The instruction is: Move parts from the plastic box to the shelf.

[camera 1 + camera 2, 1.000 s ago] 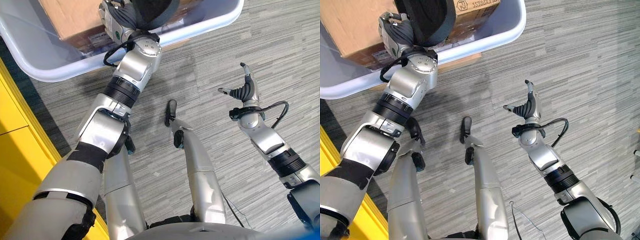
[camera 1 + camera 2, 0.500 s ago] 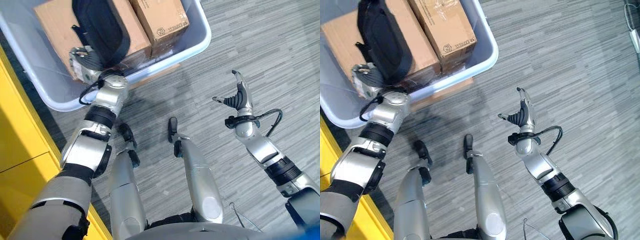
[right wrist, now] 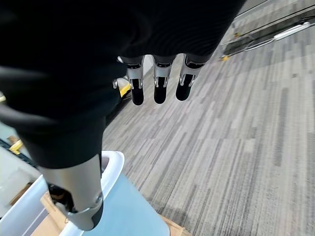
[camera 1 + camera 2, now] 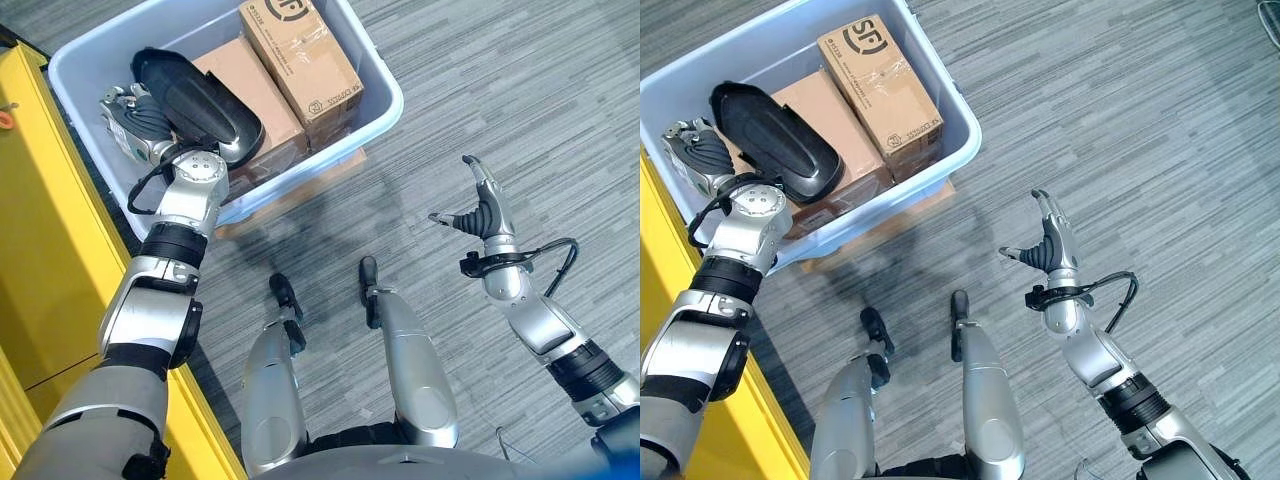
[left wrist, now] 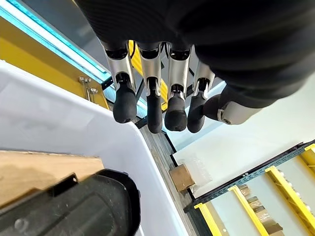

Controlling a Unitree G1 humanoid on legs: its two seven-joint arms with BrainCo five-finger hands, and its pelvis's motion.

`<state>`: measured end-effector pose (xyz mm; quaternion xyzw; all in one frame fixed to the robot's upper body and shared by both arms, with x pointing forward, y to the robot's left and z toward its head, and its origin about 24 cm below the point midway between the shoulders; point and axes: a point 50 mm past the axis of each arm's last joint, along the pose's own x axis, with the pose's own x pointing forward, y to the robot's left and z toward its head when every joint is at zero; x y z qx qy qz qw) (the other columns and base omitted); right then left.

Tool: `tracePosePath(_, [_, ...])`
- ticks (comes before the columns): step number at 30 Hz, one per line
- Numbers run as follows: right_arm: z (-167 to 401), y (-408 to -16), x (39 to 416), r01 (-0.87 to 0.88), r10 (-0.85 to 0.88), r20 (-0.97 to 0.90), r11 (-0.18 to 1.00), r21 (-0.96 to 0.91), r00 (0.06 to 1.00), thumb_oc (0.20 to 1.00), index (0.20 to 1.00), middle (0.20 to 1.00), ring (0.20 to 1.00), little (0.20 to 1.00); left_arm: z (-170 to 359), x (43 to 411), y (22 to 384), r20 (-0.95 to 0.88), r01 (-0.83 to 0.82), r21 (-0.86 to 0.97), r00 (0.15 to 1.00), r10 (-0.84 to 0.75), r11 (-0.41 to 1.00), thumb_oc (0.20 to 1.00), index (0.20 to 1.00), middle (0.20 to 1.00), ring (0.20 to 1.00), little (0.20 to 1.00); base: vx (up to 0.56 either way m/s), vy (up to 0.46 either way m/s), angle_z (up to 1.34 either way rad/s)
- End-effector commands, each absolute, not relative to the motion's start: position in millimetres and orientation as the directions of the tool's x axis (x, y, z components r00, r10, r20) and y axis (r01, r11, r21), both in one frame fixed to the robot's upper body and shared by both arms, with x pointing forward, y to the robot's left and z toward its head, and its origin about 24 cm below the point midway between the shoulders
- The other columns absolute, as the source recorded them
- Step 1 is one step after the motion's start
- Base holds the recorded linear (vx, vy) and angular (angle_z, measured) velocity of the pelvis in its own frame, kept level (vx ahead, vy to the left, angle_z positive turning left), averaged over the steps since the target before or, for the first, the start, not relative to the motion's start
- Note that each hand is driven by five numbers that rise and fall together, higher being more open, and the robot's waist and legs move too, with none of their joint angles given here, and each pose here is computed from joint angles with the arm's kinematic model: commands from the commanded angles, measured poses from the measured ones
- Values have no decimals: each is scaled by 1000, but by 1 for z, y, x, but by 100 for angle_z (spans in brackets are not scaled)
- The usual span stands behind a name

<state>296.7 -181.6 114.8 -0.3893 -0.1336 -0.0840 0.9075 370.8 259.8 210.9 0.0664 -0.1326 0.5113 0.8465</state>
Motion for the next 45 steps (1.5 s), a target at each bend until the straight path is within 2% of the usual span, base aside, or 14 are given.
tracePosePath(1, [142, -183, 292, 329, -13, 438, 680, -656, 899, 1000, 1000, 1000, 1000, 1000, 231, 371, 259, 353, -865, -85, 438, 827, 494, 200, 200, 200, 200, 200, -42, -3, -4])
tracePosePath(5, [137, -184, 290, 324, -14, 431, 681, -657, 902, 1000, 1000, 1000, 1000, 1000, 228, 374, 256, 328, -859, -56, 466, 822, 509, 200, 200, 200, 200, 200, -13, -32, -5])
tracePosePath(6, [136, -183, 290, 320, -9, 430, 682, -658, 903, 1000, 1000, 1000, 1000, 1000, 223, 374, 257, 300, -858, -55, 474, 828, 511, 304, 304, 304, 304, 304, -9, -40, -2])
tracePosePath(7, [136, -183, 290, 317, -8, 427, 683, -658, 904, 1000, 1000, 1000, 1000, 1000, 221, 374, 258, 289, -857, -56, 478, 829, 513, 561, 561, 561, 561, 561, -5, -39, 2])
tracePosePath(8, [136, -182, 291, 307, -2, 420, 685, -661, 908, 1000, 1000, 1000, 1000, 1000, 217, 375, 258, 269, -855, -52, 485, 832, 516, 1000, 1000, 1000, 1000, 1000, 0, 0, 0])
tracePosePath(11, [136, -169, 291, 160, 161, 375, 704, -692, 913, 1000, 1000, 1000, 1000, 1000, 201, 378, 255, 192, -818, -50, 556, 809, 574, 1000, 1000, 1000, 1000, 1000, 12, 37, -4])
tracePosePath(13, [139, -165, 288, 90, 232, 362, 720, -688, 903, 1000, 1000, 1000, 1000, 1000, 197, 380, 252, 199, -796, -12, 591, 782, 605, 1000, 1000, 1000, 1000, 1000, 14, 29, 3])
tracePosePath(14, [142, -163, 282, 52, 274, 370, 739, -672, 887, 1000, 1000, 1000, 1000, 1000, 198, 384, 246, 227, -761, 39, 638, 736, 648, 1000, 1000, 1000, 1000, 1000, 27, -82, 31])
tracePosePath(20, [170, -143, 281, -10, 387, 471, 780, -625, 792, 1000, 1000, 1000, 1000, 1000, 188, 389, 222, 264, -675, 152, 732, 629, 722, 1000, 1000, 1000, 1000, 1000, 19, 159, 90])
tracePosePath(24, [184, -130, 282, -46, 385, 492, 821, -569, 781, 1000, 1000, 1000, 1000, 1000, 163, 385, 203, 243, -626, 214, 778, 580, 750, 1000, 1000, 1000, 1000, 1000, 36, 136, 29])
tracePosePath(29, [171, -115, 274, -113, 404, 465, 836, -536, 788, 1000, 1000, 1000, 1000, 1000, 129, 371, 189, 238, -594, 316, 804, 544, 740, 1000, 1000, 1000, 1000, 1000, 203, 4, 59])
tracePosePath(33, [179, -94, 279, -128, 412, 530, 862, -491, 741, 1000, 1000, 1000, 1000, 1000, 161, 382, 174, 361, -620, 373, 782, 507, 690, 1000, 1000, 1000, 1000, 1000, 26, -513, 30])
tracePosePath(37, [182, -89, 284, -82, 361, 551, 881, -465, 753, 1000, 1000, 1000, 1000, 1000, 169, 386, 166, 379, -579, 420, 811, 445, 699, 1000, 1000, 1000, 1000, 1000, 94, -418, 107])
tracePosePath(45, [222, -98, 300, 83, 239, 641, 899, -429, 729, 1000, 1000, 1000, 1000, 1000, 158, 382, 149, 331, -511, 346, 851, 408, 786, 1000, 1000, 1000, 1000, 1000, 149, -80, 0])
